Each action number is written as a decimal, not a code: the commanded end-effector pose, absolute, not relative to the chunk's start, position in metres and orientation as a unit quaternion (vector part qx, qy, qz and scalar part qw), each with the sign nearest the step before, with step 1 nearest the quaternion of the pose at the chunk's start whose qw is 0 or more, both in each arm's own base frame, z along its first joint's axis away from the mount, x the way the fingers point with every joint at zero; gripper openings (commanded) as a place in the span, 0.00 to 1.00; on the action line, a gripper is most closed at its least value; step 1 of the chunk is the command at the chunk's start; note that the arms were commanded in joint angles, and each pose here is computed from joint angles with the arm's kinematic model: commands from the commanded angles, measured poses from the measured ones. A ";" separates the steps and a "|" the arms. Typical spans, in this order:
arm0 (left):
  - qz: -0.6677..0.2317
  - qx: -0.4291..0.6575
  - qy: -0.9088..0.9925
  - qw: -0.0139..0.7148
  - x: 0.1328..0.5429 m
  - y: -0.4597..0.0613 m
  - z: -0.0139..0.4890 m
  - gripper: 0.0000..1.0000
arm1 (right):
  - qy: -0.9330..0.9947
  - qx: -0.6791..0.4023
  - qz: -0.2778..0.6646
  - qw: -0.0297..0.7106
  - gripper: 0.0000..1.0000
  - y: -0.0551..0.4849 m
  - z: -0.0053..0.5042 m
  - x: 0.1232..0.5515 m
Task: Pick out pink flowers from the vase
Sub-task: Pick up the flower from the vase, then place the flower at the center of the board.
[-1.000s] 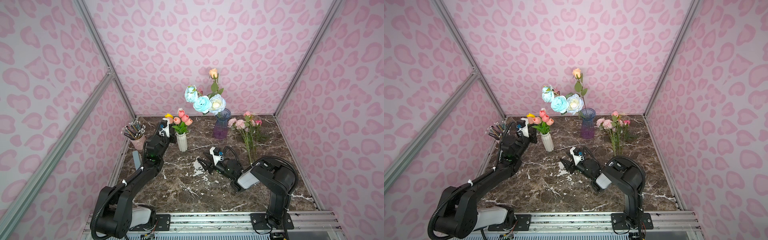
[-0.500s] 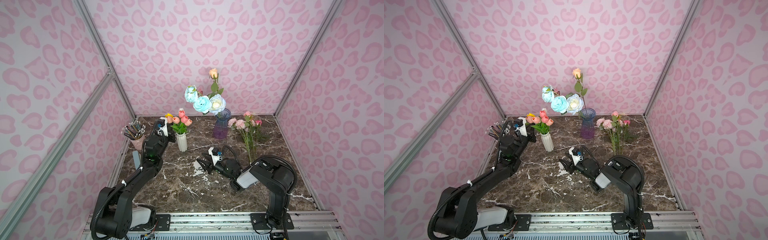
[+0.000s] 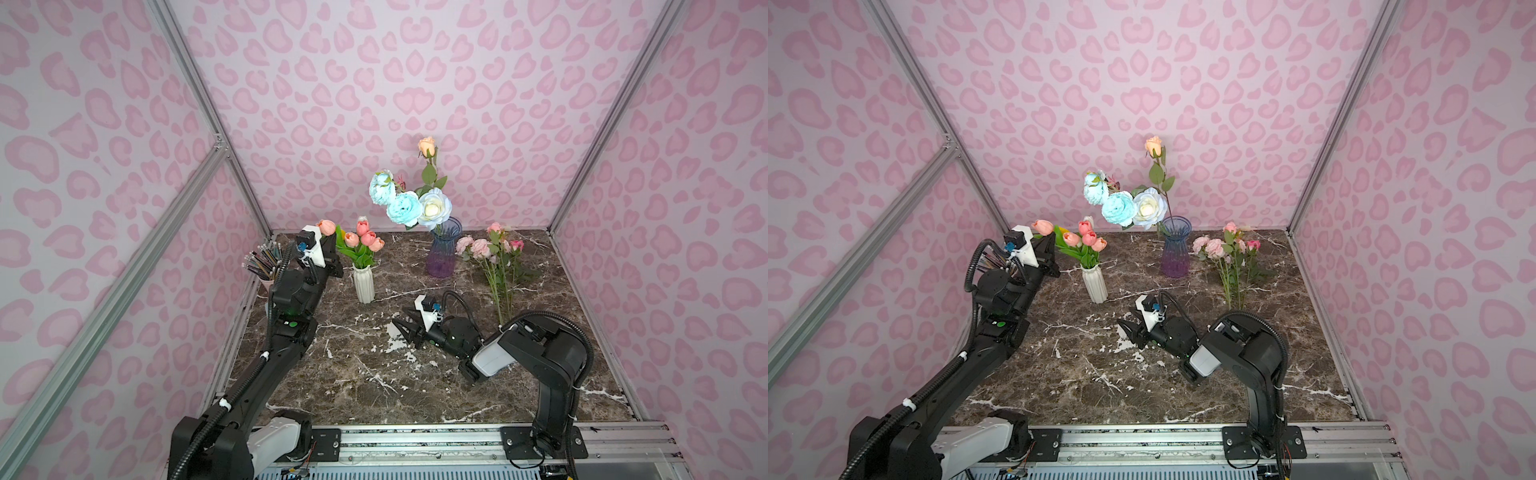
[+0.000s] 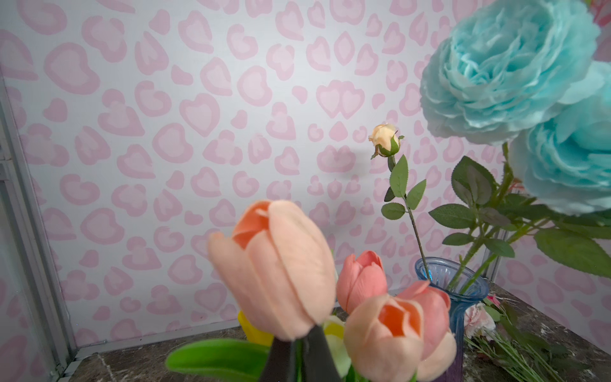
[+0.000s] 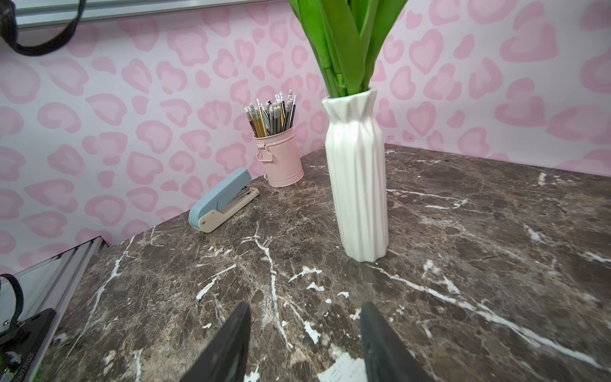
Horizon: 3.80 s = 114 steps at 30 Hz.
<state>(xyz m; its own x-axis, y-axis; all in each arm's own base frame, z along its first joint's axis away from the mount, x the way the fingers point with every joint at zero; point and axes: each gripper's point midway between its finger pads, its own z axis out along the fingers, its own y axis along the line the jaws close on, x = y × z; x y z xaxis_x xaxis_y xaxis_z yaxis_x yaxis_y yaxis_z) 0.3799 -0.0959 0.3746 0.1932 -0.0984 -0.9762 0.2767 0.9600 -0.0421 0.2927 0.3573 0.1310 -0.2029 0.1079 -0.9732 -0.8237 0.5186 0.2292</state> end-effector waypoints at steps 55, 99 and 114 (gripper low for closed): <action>-0.509 0.301 0.521 0.615 0.138 -0.211 0.420 0.02 | 0.598 -0.432 0.382 0.556 0.49 0.334 0.273 0.145; -0.251 0.264 0.727 0.582 0.175 -0.157 0.275 0.59 | 0.887 -0.060 0.418 0.187 0.00 0.350 0.092 0.246; -0.263 0.274 0.719 0.582 0.171 -0.163 0.276 0.59 | 0.937 0.001 0.309 0.166 0.07 0.332 0.023 0.265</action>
